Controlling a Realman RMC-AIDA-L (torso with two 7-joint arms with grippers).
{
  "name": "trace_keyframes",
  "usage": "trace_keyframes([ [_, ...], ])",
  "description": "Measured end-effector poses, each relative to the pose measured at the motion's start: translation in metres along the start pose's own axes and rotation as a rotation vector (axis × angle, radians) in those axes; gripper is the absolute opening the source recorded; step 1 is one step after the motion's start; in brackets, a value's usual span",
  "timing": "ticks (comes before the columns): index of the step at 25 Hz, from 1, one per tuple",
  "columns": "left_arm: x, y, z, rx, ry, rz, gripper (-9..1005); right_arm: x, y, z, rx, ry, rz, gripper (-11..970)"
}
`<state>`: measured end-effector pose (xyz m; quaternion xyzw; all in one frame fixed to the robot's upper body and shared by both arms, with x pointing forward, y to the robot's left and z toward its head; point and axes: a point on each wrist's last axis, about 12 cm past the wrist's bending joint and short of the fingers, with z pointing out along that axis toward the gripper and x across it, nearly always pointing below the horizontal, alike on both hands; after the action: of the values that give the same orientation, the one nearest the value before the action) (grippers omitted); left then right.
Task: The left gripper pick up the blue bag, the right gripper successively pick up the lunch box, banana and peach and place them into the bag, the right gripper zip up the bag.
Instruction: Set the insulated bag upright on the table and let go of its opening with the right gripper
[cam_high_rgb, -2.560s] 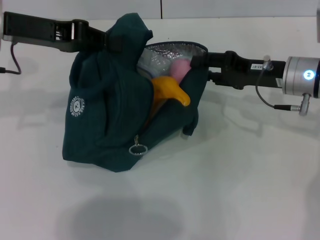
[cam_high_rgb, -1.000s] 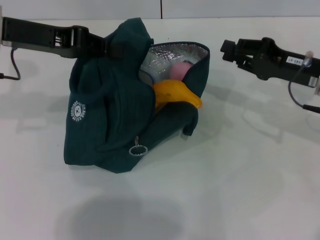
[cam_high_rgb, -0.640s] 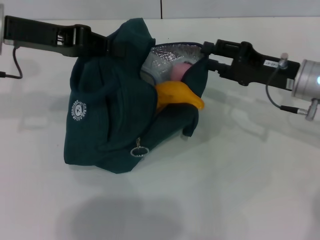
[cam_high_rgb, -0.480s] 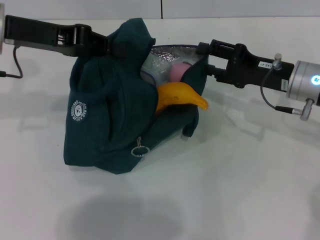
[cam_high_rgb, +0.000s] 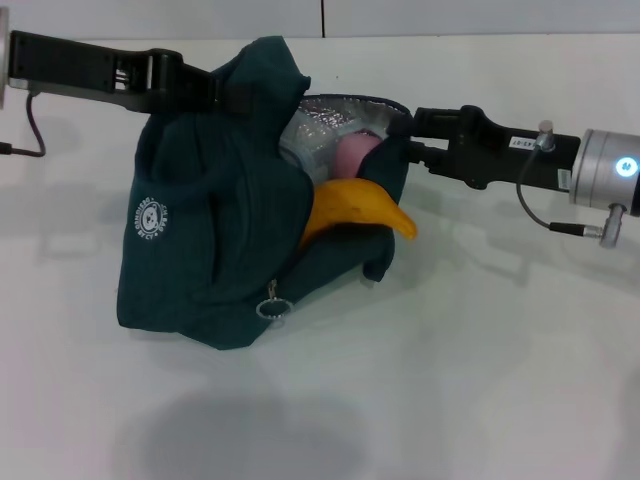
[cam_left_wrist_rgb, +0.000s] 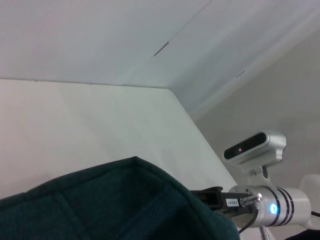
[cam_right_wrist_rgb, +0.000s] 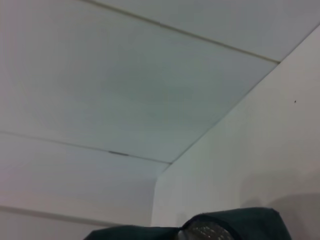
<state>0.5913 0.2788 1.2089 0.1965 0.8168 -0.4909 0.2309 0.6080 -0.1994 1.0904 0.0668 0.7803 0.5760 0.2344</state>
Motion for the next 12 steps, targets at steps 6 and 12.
trace_keyframes([
  [6, -0.0003, -0.0002, 0.0002, 0.000, 0.000, 0.002, 80, -0.0001, -0.0004, 0.0004, 0.004, -0.003, -0.001, 485],
  [12, -0.0004, -0.0002, 0.0002, 0.000, 0.001, 0.006, 81, 0.0009, -0.0029, -0.0006, 0.012, -0.010, 0.003, 279],
])
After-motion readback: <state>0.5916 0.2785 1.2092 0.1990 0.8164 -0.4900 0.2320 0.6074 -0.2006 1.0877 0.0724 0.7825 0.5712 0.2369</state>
